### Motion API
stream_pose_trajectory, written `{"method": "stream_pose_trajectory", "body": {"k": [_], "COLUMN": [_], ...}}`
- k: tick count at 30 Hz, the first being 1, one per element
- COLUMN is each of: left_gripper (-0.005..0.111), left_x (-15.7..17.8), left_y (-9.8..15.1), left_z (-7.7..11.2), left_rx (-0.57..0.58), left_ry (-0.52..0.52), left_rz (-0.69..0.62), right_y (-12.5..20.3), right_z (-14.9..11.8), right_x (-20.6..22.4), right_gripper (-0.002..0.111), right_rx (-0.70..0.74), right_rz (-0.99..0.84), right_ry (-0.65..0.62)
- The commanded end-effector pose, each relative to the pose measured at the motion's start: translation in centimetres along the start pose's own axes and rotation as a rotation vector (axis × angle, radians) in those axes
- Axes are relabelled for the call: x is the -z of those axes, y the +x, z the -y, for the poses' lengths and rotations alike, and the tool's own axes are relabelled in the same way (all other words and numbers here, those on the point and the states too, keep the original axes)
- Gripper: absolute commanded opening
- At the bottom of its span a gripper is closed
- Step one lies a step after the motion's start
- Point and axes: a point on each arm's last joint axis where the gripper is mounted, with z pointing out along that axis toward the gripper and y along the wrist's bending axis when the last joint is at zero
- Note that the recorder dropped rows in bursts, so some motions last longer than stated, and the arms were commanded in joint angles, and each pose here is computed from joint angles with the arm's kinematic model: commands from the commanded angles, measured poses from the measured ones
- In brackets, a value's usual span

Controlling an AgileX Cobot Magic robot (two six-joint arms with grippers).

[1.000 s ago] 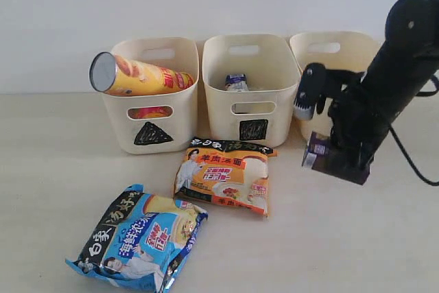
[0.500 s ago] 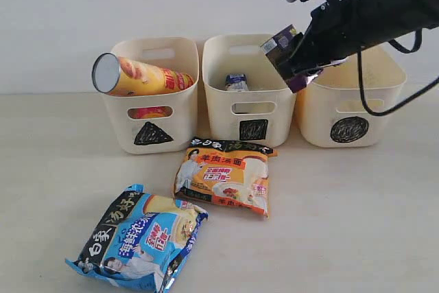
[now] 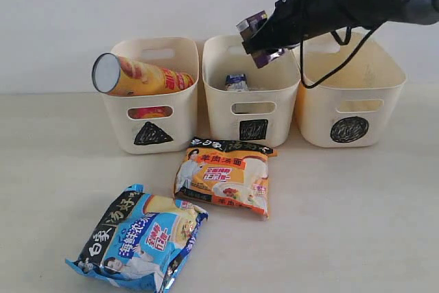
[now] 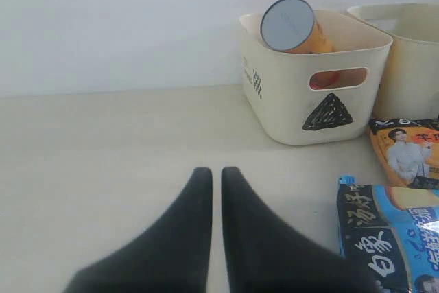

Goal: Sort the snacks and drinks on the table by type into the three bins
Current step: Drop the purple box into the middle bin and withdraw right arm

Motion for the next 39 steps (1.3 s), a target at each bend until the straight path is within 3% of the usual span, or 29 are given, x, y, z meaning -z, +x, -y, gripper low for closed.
{"method": "stream_pose_trajectory", "body": {"k": [1, 3, 5, 10, 12, 13, 16, 19, 21, 22, 23, 28, 33, 39], "left_gripper": [0.004, 0.004, 0.004, 0.004, 0.004, 0.004, 0.004, 0.004, 0.004, 0.004, 0.004, 0.004, 0.004, 0.004], "left_x": [0.0, 0.0, 0.0, 0.0, 0.0, 0.0, 0.0, 0.0, 0.0, 0.0, 0.0, 0.0, 0.0, 0.0], "left_y": [0.1, 0.1, 0.1, 0.1, 0.1, 0.1, 0.1, 0.1, 0.1, 0.1, 0.1, 0.1, 0.1, 0.1], "left_z": [0.0, 0.0, 0.0, 0.0, 0.0, 0.0, 0.0, 0.0, 0.0, 0.0, 0.0, 0.0, 0.0, 0.0], "left_rx": [0.006, 0.006, 0.006, 0.006, 0.006, 0.006, 0.006, 0.006, 0.006, 0.006, 0.006, 0.006, 0.006, -0.008], "left_ry": [0.001, 0.001, 0.001, 0.001, 0.001, 0.001, 0.001, 0.001, 0.001, 0.001, 0.001, 0.001, 0.001, 0.000], "left_rz": [-0.002, -0.002, -0.002, -0.002, -0.002, -0.002, -0.002, -0.002, -0.002, -0.002, -0.002, -0.002, -0.002, 0.000], "right_y": [0.6, 1.1, 1.7, 2.1, 1.9, 1.8, 1.4, 0.4, -0.4, -1.3, -1.5, -2.6, -1.1, 3.6], "right_z": [0.6, 0.7, 0.7, 0.7, 0.7, 0.7, 0.8, 0.9, 1.1, 1.3, 1.4, 3.4, 2.8, 1.4], "right_x": [-2.5, -3.4, -4.0, -4.5, -4.3, -4.2, -3.9, -2.9, -1.7, 0.0, 0.7, 7.9, 12.0, 19.2], "right_gripper": [0.000, 0.006, 0.019, 0.072, 0.084, 0.086, 0.082, 0.067, 0.039, 0.007, 0.001, 0.000, 0.000, 0.000], "right_rx": [-0.029, -0.034, -0.041, -0.046, -0.044, -0.044, -0.054, -0.085, -0.074, -0.037, -0.043, -0.037, -0.119, -0.199], "right_rz": [0.009, 0.000, -0.010, -0.019, -0.012, -0.010, 0.000, 0.011, -0.014, -0.061, -0.095, -0.392, -0.463, -0.422], "right_ry": [0.003, -0.003, -0.008, -0.011, -0.006, -0.005, -0.001, 0.011, 0.037, 0.073, 0.088, 0.389, 0.422, 0.469]}}
